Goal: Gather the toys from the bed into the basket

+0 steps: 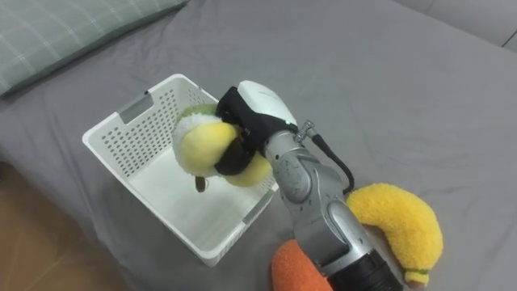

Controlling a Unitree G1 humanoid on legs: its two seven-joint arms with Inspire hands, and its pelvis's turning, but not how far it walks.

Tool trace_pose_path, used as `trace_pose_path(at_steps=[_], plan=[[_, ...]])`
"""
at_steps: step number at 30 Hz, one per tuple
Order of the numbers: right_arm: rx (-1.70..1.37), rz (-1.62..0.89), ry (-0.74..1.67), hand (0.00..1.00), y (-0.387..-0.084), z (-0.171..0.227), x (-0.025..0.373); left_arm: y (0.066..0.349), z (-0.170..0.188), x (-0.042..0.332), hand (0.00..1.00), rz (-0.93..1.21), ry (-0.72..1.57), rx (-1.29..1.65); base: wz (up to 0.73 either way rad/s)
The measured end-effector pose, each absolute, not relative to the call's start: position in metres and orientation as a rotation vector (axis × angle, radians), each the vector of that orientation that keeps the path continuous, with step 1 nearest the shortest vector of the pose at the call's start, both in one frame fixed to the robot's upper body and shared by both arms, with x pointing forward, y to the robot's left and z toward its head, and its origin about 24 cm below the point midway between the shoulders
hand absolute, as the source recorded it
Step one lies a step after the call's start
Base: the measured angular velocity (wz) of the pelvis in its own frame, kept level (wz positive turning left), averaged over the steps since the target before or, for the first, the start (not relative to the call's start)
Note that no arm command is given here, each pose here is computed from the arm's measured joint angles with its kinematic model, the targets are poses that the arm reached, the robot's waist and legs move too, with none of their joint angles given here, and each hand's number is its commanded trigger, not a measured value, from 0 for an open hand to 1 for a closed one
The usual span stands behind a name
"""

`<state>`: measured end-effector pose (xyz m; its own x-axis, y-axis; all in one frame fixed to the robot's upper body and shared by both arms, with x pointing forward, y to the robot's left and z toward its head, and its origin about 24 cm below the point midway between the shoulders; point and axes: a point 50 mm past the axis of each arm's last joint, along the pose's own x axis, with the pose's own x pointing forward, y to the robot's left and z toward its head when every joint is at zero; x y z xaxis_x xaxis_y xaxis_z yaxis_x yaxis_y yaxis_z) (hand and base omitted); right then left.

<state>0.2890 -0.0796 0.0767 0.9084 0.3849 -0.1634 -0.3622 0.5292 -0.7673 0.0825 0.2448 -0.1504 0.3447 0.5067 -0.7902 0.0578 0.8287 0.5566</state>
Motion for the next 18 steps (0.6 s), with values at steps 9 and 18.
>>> trace_pose_path(at_steps=[9,18], plan=[[-0.893,0.430,-0.049,0.00,-0.0795,0.0783,0.2892,0.2446,-0.1501,0.0844,0.00,0.310,1.192,0.551,0.00],[-0.866,0.406,-0.083,0.00,-0.0788,0.0812,0.2894,0.2444,-0.1505,0.0838,0.00,0.305,1.196,0.546,0.00]])
